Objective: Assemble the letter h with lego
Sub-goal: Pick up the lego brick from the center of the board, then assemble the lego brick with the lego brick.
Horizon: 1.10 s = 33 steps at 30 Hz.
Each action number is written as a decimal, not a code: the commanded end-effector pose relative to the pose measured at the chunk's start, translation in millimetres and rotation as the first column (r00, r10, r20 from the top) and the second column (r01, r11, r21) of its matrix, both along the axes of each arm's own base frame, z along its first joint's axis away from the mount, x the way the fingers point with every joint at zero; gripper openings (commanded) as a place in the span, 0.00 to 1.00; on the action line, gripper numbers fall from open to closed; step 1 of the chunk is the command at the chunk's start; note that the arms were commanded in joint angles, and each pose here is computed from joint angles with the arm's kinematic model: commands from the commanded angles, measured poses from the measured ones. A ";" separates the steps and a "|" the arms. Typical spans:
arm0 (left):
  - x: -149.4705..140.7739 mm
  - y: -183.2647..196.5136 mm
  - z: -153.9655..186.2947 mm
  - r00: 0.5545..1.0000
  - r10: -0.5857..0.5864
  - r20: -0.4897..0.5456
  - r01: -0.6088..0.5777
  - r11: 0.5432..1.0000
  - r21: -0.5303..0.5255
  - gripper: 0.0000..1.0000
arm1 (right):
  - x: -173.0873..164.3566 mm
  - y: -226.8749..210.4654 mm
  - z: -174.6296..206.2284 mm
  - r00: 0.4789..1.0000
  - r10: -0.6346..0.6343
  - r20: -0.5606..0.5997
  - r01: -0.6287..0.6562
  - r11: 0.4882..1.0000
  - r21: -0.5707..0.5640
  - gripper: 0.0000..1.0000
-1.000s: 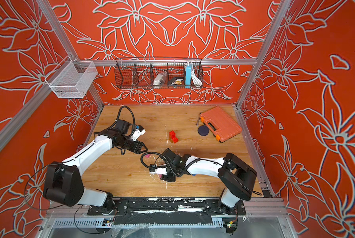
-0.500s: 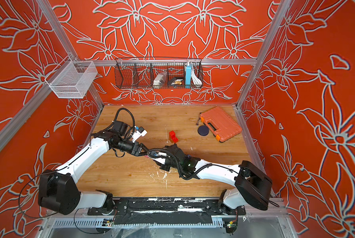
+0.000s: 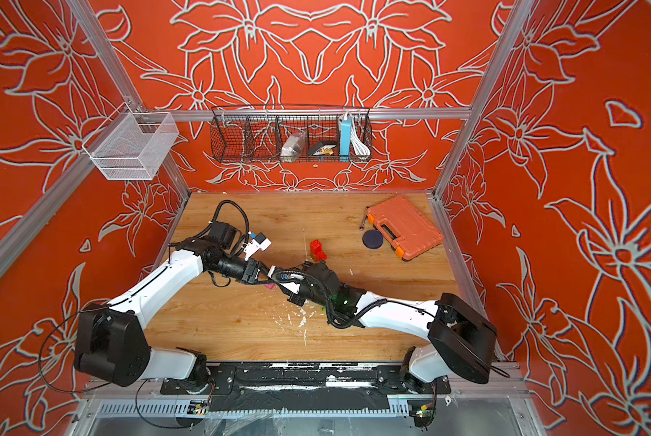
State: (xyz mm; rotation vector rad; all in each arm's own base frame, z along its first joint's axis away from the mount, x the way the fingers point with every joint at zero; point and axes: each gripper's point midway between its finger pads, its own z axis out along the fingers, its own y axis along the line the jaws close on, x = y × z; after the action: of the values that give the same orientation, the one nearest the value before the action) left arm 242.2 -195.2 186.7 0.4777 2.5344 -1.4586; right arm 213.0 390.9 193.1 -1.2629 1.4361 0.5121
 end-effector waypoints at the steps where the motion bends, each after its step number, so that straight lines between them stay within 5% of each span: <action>1: 6.8 -2.1 3.7 1.000 0.008 -0.002 -0.008 1.000 0.000 0.53 | -3.8 12.6 23.5 0.999 0.028 0.015 -0.030 0.996 0.082 0.30; 12: 9.9 -1.1 3.3 0.999 0.021 0.034 -0.021 1.000 0.014 0.28 | -6.2 20.2 24.2 0.999 0.045 0.006 -0.045 0.996 0.083 0.31; 18: 14.1 14.6 -17.6 0.994 0.014 0.110 -0.032 0.986 0.162 0.25 | -9.6 12.0 4.1 0.999 0.038 -0.031 -0.037 0.999 0.026 0.64; 26: 44.9 60.2 -68.9 0.954 -0.040 0.296 -0.139 0.819 0.557 0.24 | -10.0 -34.5 -29.5 0.993 -0.072 -0.096 0.066 0.996 -0.066 0.75; 33: 51.3 61.6 -100.9 0.963 -0.110 0.246 -0.101 0.700 0.707 0.25 | -2.3 -59.0 -29.3 0.979 -0.160 -0.126 0.156 0.987 -0.044 0.81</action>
State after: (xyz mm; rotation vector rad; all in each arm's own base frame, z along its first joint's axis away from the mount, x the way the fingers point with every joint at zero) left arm 280.6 -149.7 95.8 0.7139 2.7428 -0.4658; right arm 205.4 342.0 162.6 -1.2059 1.6032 0.4885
